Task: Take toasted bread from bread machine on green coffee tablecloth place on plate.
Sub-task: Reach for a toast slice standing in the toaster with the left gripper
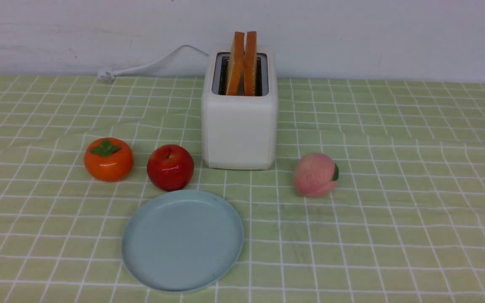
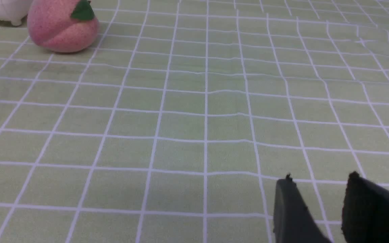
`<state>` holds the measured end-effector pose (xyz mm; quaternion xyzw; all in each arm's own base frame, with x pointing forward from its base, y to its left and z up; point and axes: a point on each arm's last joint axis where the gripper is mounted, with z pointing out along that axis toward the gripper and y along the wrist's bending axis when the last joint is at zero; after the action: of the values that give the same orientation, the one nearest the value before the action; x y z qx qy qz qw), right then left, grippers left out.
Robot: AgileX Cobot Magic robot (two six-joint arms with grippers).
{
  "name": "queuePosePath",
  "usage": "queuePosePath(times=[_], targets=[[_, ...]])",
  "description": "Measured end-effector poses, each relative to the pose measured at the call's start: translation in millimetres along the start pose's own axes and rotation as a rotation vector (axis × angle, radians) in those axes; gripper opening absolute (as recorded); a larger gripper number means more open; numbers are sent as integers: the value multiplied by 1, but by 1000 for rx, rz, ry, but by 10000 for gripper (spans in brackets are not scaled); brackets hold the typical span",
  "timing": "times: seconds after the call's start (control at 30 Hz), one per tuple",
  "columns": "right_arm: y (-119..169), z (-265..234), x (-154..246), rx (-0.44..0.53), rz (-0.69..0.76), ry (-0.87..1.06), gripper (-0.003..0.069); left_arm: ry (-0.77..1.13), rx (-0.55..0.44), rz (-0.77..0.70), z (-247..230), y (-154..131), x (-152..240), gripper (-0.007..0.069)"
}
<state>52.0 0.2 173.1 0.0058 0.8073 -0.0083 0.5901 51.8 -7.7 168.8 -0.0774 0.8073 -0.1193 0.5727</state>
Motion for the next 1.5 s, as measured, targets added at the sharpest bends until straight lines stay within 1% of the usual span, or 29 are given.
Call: queuePosePath(times=[0.93, 1.07, 1.2, 1.37, 1.5], targets=[[0, 0, 0, 0, 0, 0, 240, 0, 0, 0, 0, 0, 0, 238], [0, 0, 0, 0, 0, 0, 240, -38, 1, 29, 0, 0, -3, 238], [0, 0, 0, 0, 0, 0, 240, -77, 9, 23, 0, -1, -7, 238], [0, 0, 0, 0, 0, 0, 240, -184, 54, -84, -2, -4, -17, 238], [0, 0, 0, 0, 0, 0, 240, -337, 103, -235, -6, -6, -31, 238]])
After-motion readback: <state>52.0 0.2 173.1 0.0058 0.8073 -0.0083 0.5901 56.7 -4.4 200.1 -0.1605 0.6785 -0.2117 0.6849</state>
